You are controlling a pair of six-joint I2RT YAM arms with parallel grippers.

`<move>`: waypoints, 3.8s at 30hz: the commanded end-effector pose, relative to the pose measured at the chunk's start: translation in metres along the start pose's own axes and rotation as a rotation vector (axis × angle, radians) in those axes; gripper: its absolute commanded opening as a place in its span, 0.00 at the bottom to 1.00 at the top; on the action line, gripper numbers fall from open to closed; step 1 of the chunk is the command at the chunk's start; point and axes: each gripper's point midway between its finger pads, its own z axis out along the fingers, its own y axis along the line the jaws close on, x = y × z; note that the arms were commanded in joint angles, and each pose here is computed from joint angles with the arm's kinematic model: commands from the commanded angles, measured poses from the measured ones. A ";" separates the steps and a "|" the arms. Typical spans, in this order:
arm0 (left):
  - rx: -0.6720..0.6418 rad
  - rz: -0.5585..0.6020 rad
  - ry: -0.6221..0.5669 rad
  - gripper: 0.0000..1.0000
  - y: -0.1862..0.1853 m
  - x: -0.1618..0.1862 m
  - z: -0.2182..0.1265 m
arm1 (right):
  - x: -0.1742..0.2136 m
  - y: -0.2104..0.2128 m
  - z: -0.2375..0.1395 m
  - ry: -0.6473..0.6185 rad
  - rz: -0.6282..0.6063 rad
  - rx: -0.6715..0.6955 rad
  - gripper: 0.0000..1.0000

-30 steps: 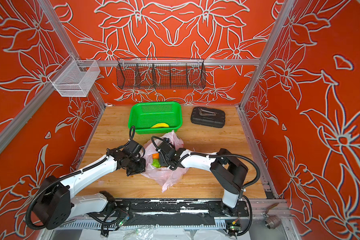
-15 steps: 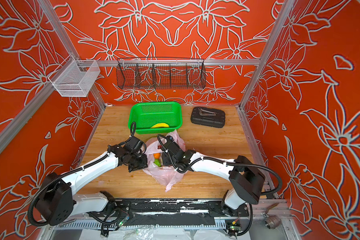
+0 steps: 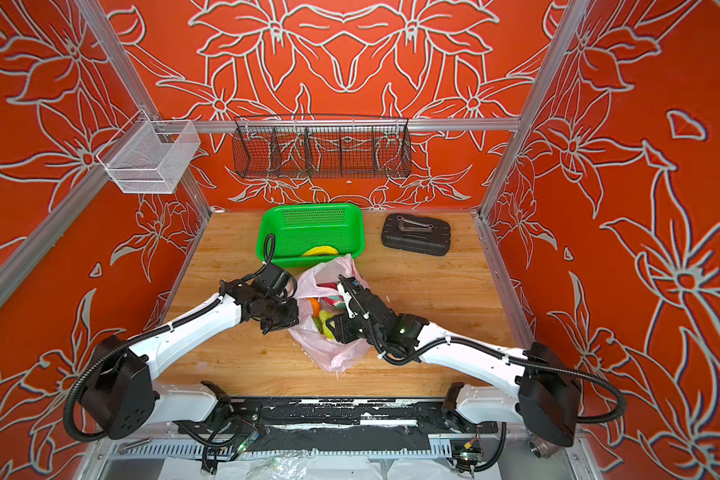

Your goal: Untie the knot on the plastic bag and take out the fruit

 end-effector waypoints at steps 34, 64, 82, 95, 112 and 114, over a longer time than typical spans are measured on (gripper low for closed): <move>0.526 0.943 -1.013 0.88 -0.136 -0.054 -0.226 | -0.209 -0.029 -0.099 -0.580 0.412 -0.275 0.41; 0.413 1.372 -1.145 0.47 -0.255 -0.099 -0.169 | -0.205 -0.026 -0.107 -0.555 0.564 -0.427 0.42; 0.619 0.533 -0.732 0.97 -0.240 -0.108 -0.189 | -0.217 -0.037 -0.118 -0.632 0.344 -0.354 0.39; 1.090 0.044 -0.266 0.98 -0.252 -0.102 -0.195 | -0.219 -0.008 -0.125 -0.674 0.207 -0.561 0.37; 1.092 -0.078 -0.157 0.53 -0.263 -0.113 -0.180 | -0.210 -0.003 -0.114 -0.613 0.147 -0.586 0.39; 1.098 -0.066 -0.156 0.44 -0.265 -0.113 -0.182 | -0.210 -0.003 -0.113 -0.611 0.150 -0.585 0.44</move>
